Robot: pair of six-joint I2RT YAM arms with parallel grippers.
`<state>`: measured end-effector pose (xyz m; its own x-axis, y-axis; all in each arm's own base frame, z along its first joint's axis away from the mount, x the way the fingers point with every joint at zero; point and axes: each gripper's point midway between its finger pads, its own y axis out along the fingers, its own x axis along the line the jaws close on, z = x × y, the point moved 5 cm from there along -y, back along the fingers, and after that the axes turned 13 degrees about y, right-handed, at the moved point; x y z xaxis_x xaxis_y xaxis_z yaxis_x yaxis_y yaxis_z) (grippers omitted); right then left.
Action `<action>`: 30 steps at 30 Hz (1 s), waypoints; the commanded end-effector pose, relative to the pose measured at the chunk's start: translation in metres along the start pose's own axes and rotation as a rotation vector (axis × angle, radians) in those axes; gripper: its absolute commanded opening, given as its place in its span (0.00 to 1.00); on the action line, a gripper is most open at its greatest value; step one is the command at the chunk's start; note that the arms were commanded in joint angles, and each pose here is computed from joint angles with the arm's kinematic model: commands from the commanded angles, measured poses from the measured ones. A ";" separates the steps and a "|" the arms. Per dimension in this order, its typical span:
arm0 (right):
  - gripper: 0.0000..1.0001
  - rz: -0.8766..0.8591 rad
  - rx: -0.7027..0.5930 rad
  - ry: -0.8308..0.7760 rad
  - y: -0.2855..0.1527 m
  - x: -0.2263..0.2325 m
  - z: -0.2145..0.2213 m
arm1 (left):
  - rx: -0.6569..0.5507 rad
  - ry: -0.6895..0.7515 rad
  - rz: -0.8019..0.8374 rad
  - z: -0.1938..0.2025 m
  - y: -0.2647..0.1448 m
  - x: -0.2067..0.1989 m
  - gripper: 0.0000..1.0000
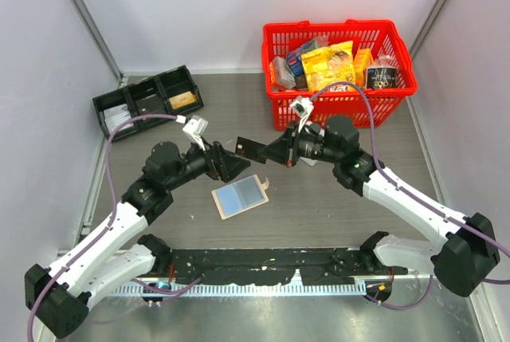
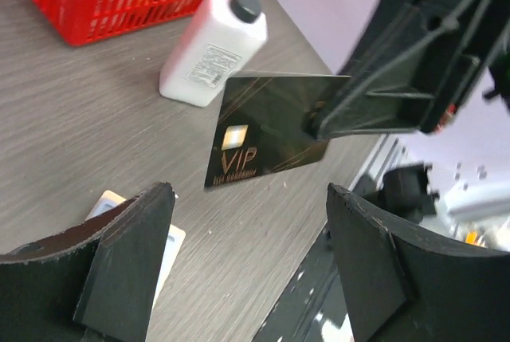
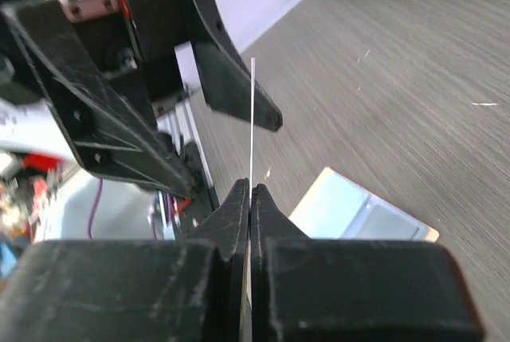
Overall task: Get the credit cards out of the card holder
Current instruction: Place the credit card in the storage box.
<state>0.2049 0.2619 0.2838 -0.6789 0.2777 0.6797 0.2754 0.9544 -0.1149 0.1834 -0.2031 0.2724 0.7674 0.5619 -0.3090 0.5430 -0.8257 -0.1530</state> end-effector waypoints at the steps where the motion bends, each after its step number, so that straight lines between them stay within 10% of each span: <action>1: 0.01 -0.055 -0.376 0.138 -0.007 0.025 -0.051 | -0.372 -0.233 -0.062 -0.045 0.004 0.005 0.81; 25: 0.01 -0.107 -0.502 0.454 0.001 -0.001 -0.033 | -0.502 -0.499 0.120 -0.049 0.044 0.006 0.61; 30: 0.01 -0.102 -0.495 0.467 0.003 -0.004 -0.030 | -0.513 -0.507 0.141 -0.050 0.046 0.003 0.45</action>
<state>0.2289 0.2600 0.2902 -0.3510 0.0552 0.9348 0.5800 0.7965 0.1707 0.2317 -0.2356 0.2779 0.5766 0.3329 -0.7461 0.6772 -0.7056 0.2086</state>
